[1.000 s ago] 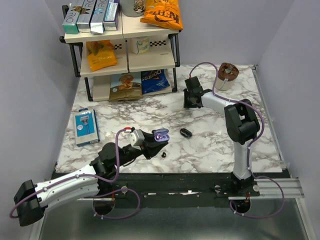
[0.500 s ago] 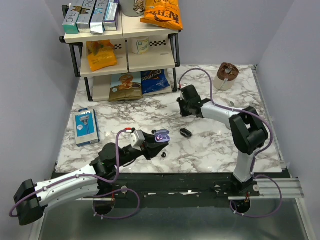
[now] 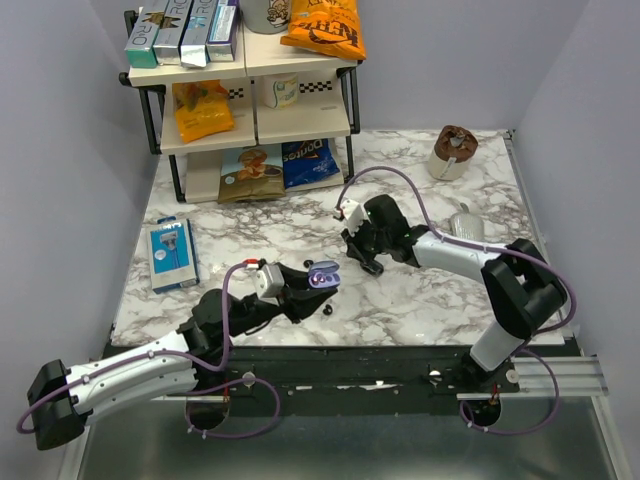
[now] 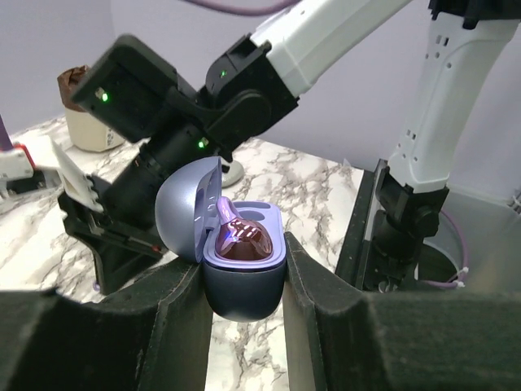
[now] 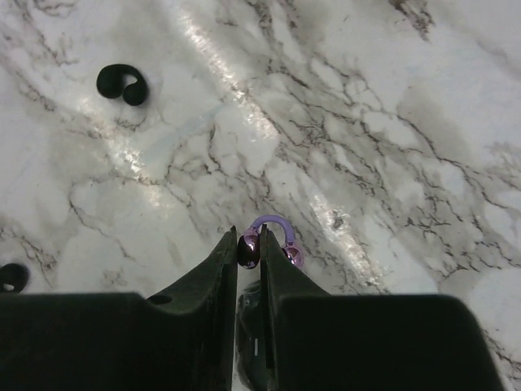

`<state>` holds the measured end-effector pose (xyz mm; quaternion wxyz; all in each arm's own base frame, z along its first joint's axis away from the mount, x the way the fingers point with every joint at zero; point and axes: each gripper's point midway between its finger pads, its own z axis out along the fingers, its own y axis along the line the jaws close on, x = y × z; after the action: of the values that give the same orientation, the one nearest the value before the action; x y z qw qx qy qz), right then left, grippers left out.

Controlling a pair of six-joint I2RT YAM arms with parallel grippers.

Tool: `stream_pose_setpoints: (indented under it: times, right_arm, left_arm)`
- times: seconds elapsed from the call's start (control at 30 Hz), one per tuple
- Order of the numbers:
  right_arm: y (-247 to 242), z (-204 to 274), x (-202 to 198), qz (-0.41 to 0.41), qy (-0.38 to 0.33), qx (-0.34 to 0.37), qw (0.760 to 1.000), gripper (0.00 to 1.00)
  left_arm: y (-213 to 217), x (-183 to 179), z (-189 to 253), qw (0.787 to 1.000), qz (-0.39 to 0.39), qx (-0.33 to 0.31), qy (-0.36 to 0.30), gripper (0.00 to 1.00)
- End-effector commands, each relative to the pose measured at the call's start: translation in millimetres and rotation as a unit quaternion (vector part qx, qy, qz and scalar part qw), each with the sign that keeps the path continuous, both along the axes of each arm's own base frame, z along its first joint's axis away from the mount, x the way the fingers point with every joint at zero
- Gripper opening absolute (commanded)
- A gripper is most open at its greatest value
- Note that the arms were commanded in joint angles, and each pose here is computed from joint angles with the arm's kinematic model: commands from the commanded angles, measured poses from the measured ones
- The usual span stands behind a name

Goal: Insert the wireless bluetooth earbuds into the charging case
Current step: Pick up the earbud from the center of the board.

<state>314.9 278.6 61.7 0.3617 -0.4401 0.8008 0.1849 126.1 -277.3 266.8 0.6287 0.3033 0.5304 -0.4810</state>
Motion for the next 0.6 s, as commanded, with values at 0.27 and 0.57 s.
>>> stream_pose_setpoints:
  times: [0.27,0.57]
  right_arm:
    - [16,-24,-27,0.041,0.045,0.006,0.998,0.25]
    - [12,-29,-19,0.017,0.05,-0.011,0.999,0.38]
  left_arm:
    - [2,-13,17,0.999,-0.018,-0.028,-0.024,0.0]
    - [3,-12,17,0.999,-0.012,-0.024,-0.025,0.0]
